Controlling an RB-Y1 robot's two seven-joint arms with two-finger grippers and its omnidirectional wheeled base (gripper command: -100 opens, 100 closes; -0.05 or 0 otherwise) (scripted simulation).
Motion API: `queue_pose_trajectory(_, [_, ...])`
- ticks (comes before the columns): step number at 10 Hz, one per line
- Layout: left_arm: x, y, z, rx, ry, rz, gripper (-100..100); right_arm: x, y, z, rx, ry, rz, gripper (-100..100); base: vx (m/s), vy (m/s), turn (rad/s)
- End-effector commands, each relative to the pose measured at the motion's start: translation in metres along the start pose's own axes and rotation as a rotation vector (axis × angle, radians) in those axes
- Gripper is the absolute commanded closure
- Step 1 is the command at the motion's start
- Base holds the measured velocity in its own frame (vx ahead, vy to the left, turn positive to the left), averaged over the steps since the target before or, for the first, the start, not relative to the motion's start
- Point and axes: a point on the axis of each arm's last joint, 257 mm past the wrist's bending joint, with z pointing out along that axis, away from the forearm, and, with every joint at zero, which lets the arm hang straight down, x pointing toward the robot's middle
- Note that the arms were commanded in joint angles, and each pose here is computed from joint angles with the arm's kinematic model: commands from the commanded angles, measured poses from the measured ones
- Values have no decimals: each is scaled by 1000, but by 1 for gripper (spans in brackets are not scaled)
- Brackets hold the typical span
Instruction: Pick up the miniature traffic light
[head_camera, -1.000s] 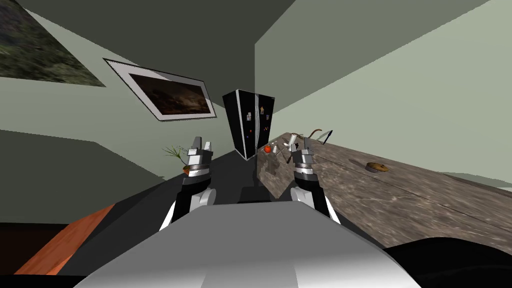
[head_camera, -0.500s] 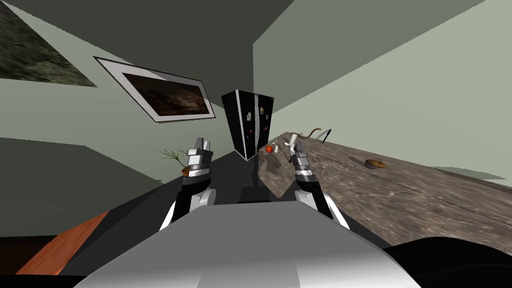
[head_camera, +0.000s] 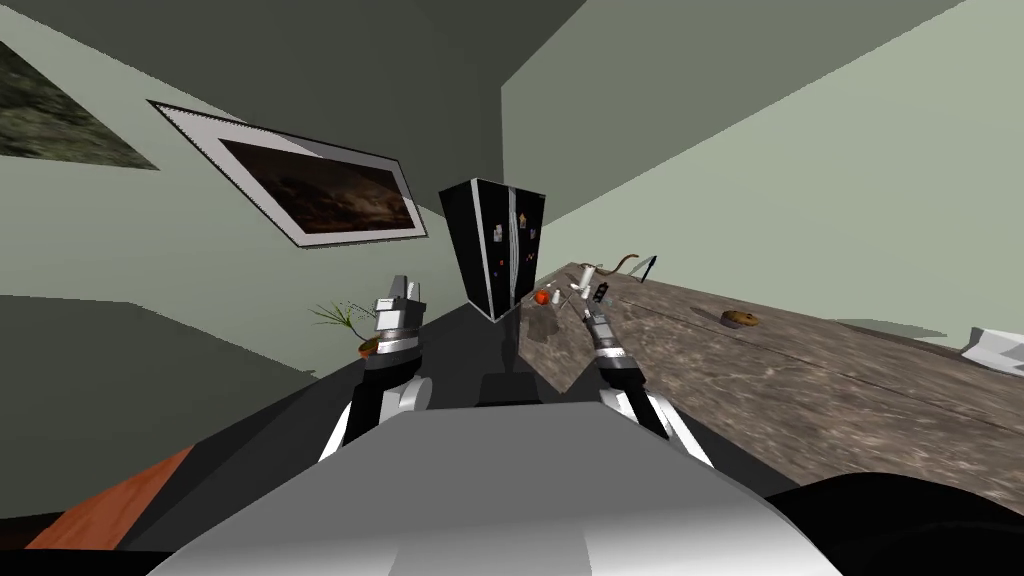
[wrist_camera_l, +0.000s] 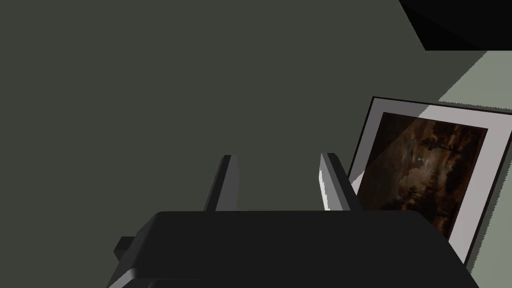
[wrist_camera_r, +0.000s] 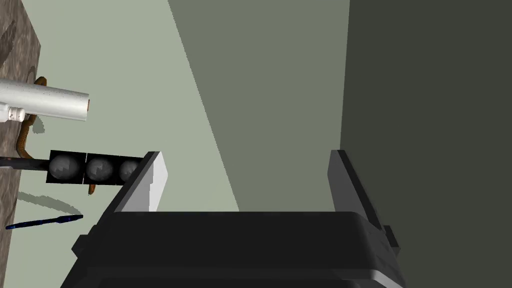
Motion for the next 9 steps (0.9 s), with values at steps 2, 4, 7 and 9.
queue_pose_trajectory(2, [0, 0, 0, 0, 0, 0, 0, -8, -42, -12, 104, 14, -126, -100, 26, 149, -90])
queue_pose_trajectory(4, [0, 0, 0, 0, 0, 0, 0, -16, -73, -24, 184, 22, -217, -100, 19, 154, -96])
queue_pose_trajectory(7, [0, 0, 0, 0, 0, 0, 0, -29, -114, -44, 297, 32, -349, -100, 41, 139, -90])
queue_pose_trajectory(9, [0, 0, 0, 0, 0, 0, 0, -39, -137, -57, 365, 39, -433, -100, 49, 76, -89])
